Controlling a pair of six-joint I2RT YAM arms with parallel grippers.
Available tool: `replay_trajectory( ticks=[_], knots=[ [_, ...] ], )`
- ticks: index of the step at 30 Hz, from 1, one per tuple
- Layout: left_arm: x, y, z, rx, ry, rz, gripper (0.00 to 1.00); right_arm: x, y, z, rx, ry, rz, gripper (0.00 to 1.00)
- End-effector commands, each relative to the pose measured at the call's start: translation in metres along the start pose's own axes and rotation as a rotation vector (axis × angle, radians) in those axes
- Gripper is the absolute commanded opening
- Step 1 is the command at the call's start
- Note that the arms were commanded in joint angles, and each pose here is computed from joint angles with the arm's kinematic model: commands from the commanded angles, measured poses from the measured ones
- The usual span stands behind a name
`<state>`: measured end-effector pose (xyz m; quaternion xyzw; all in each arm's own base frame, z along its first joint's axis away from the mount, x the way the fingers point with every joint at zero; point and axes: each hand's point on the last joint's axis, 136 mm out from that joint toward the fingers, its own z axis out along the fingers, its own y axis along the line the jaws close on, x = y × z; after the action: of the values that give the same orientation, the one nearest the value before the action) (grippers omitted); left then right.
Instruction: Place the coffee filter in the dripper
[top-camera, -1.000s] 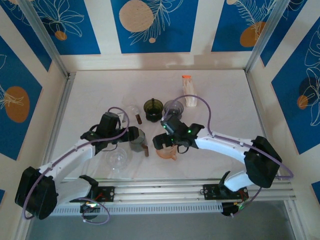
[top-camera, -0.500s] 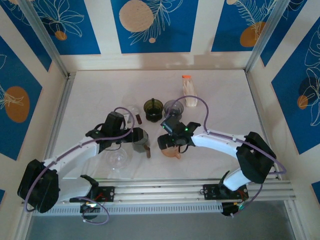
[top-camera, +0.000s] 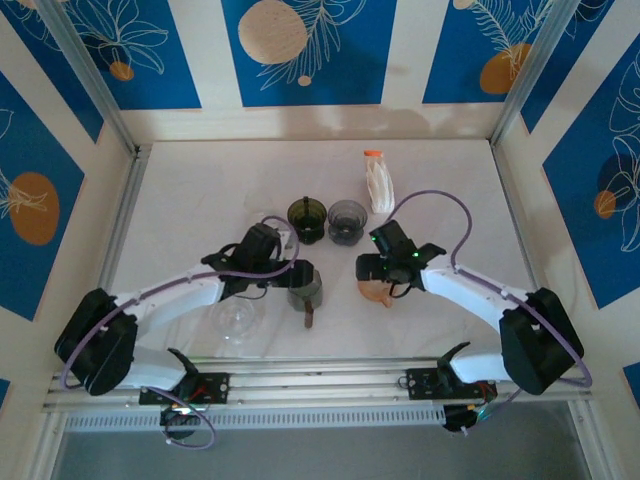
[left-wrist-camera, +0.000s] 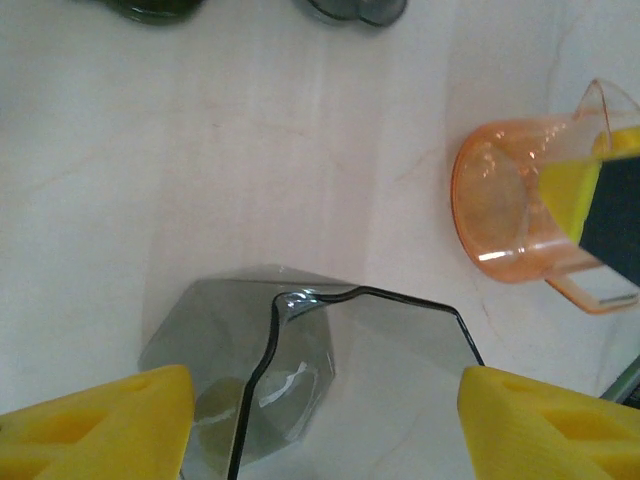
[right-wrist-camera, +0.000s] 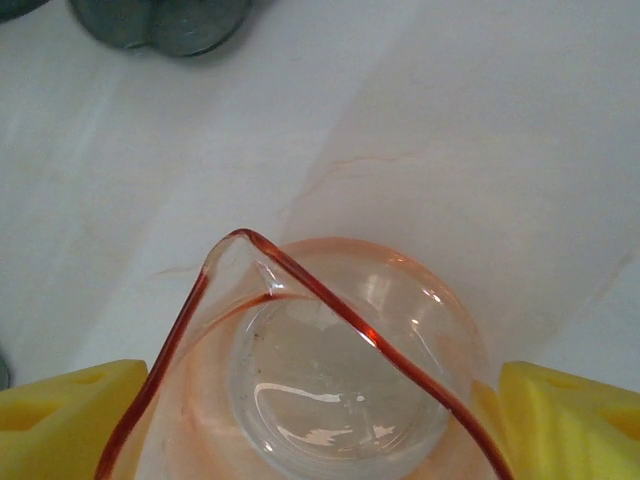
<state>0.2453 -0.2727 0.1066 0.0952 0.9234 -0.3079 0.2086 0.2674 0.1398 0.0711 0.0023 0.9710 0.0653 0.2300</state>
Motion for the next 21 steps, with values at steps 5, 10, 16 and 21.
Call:
replay_trajectory(
  ticks=[5, 10, 16, 21],
  knots=[
    [-0.011, -0.034, 0.016, 0.047, -0.002, 0.019, 0.69, 0.01, -0.017, -0.005, 0.004, 0.031, 0.056, 0.95],
    [-0.025, -0.036, 0.004, 0.017, -0.049, 0.031, 0.7, -0.01, -0.009, -0.028, -0.038, -0.039, 0.074, 0.96],
    [-0.044, -0.032, -0.029, -0.046, -0.14, 0.056, 0.74, -0.026, 0.012, -0.061, -0.118, -0.117, 0.041, 0.94],
    [-0.061, -0.017, -0.084, -0.139, -0.292, 0.075, 0.81, -0.023, 0.082, -0.093, -0.282, -0.151, -0.162, 0.86]
  ],
)
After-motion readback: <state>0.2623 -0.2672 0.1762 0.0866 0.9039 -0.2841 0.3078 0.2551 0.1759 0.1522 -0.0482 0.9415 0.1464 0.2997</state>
